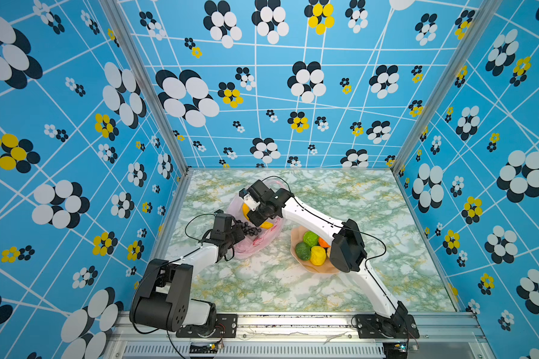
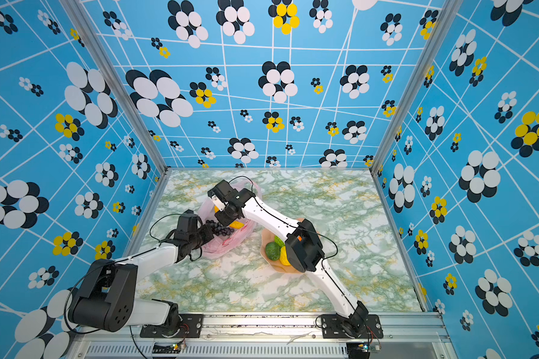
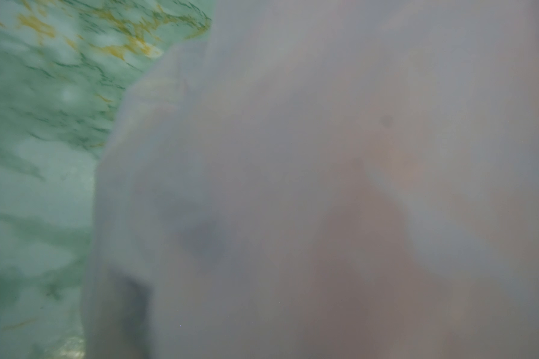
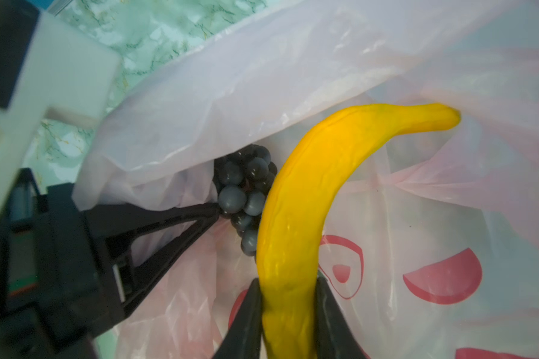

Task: Take the fake fruits out of the plastic bag
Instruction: 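Lift the banana out of the bag and carry it over the bowl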

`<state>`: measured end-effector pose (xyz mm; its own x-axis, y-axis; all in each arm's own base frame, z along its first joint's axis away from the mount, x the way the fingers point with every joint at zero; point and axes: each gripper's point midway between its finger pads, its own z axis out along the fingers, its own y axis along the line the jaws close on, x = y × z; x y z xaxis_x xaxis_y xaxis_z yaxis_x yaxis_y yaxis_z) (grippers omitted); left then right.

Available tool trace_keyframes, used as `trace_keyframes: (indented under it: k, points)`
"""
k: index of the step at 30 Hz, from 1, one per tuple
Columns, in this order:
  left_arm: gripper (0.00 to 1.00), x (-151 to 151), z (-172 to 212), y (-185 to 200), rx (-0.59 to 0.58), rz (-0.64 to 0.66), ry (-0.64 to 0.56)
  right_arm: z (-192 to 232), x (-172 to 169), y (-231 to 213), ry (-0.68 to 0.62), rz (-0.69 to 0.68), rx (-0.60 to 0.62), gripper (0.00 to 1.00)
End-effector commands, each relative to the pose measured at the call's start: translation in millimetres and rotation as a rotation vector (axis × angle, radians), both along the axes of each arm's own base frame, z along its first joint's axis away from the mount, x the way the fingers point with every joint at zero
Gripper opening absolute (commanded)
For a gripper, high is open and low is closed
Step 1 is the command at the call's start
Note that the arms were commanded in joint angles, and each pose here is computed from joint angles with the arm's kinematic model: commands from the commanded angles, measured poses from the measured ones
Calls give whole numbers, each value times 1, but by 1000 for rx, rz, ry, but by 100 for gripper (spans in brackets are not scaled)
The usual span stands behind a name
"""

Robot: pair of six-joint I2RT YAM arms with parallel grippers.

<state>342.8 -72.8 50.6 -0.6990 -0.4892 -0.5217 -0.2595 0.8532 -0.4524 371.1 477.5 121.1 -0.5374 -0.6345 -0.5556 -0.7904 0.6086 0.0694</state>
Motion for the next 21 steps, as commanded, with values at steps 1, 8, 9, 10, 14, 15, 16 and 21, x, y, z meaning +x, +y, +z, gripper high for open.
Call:
trace_keyframes:
  k: [1, 8, 9, 10, 14, 15, 16, 21]
  points:
    - [0, 1, -1, 2, 9, -14, 18, 43, -9, 9, -30, 16, 93, 20]
    - [0, 2, -2, 0, 7, -21, 20, 67, -21, 3, -47, 21, 135, 20]
    - [0, 2, -1, 0, 6, -21, 20, 68, -22, 2, -49, 20, 140, 20]
    - [0, 2, -2, 0, 6, -21, 21, 70, -24, 1, -50, 20, 146, 20]
    - [0, 2, -1, 0, 7, -22, 19, 82, -29, -8, -61, 16, 159, 20]
    - [0, 2, -2, 0, 7, -23, 20, 86, -31, -11, -69, 14, 164, 20]
    - [0, 2, -2, 0, 8, -23, 21, 89, -34, -16, -73, 11, 166, 20]
    - [0, 2, -1, 0, 10, -23, 21, 99, -53, -47, -80, -7, 151, 20]
